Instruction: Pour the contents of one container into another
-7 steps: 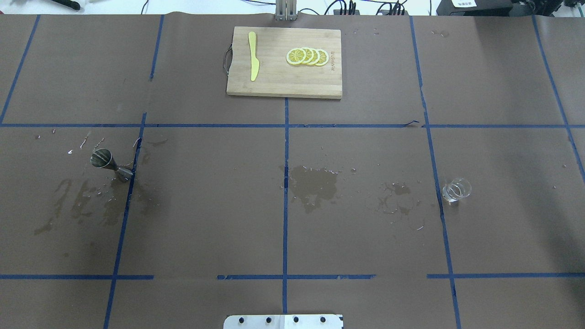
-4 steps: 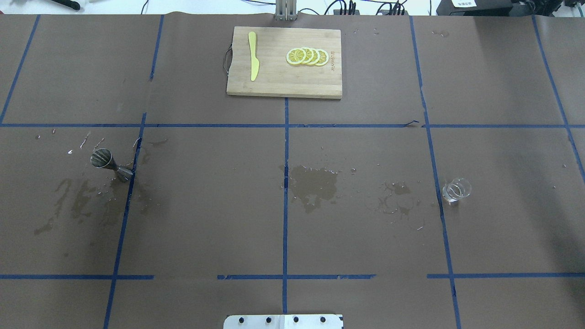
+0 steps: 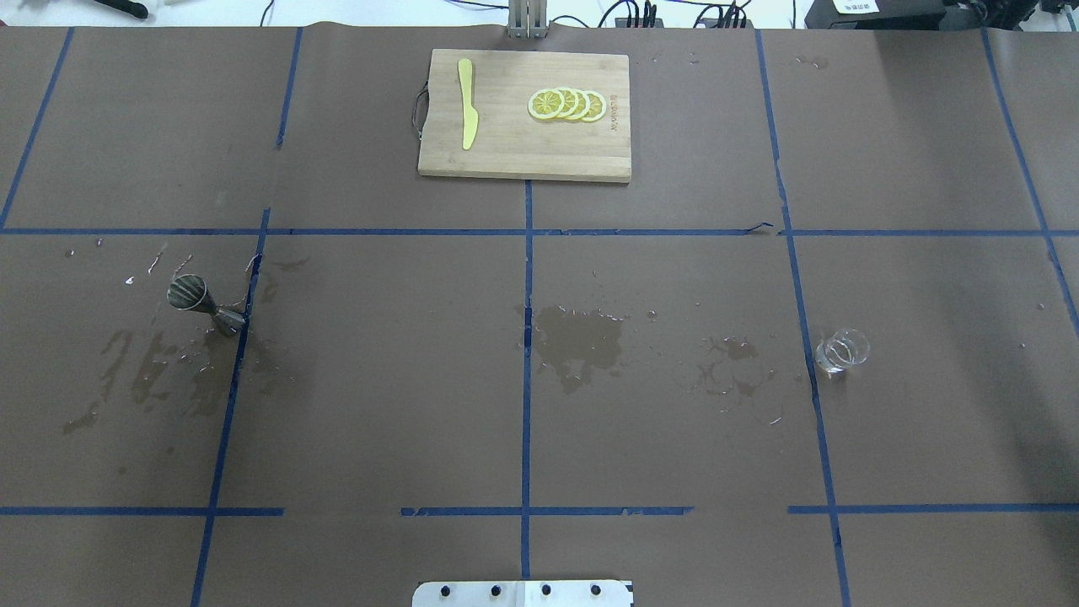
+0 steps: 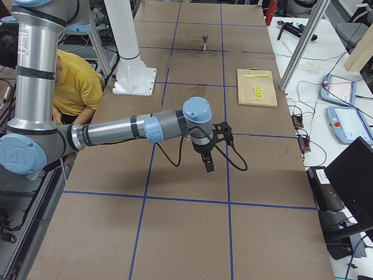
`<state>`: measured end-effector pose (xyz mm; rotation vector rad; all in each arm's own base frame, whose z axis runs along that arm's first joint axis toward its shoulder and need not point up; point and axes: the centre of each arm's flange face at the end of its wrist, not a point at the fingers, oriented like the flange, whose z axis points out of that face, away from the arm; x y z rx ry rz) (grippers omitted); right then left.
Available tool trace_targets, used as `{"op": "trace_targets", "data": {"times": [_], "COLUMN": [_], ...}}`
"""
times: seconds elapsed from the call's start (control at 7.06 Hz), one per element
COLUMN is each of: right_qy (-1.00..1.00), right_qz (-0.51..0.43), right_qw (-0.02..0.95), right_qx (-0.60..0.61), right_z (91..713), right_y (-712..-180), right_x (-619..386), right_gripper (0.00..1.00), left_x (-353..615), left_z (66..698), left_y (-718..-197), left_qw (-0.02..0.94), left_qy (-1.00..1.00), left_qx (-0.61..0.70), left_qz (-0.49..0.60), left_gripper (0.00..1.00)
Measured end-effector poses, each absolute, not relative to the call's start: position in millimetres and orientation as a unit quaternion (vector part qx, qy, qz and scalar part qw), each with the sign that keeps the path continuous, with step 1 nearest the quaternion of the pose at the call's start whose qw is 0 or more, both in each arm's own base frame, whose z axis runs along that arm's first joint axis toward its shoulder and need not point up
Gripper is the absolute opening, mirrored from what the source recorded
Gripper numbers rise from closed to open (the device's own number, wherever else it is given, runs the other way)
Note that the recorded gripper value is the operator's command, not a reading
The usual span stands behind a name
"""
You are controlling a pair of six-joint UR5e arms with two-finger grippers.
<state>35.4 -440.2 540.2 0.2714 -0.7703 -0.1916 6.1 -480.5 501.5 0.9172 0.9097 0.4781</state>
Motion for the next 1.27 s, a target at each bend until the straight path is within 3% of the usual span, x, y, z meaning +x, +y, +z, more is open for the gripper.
{"op": "trace_targets", "data": {"times": [0.71,1.27], "right_qy": [-0.375,-0.374], "right_qz": [-0.089,-0.086], "right_qw": [0.914,0.914], "right_qx": [0.126,0.13], "right_z": [546,544], "right_y": [-434,-433], "right_x": [37,41], "right_gripper": [1.0,1.0], "left_x": [201,294], "left_z": [470,473], "left_y": [-429,-364], "left_qw": [0.733,0.728], "left_qy": [0.493,0.449], "left_qx": [0.467,0.512], "left_qz": [0.035,-0.077], "left_gripper": [1.0,1.0]}}
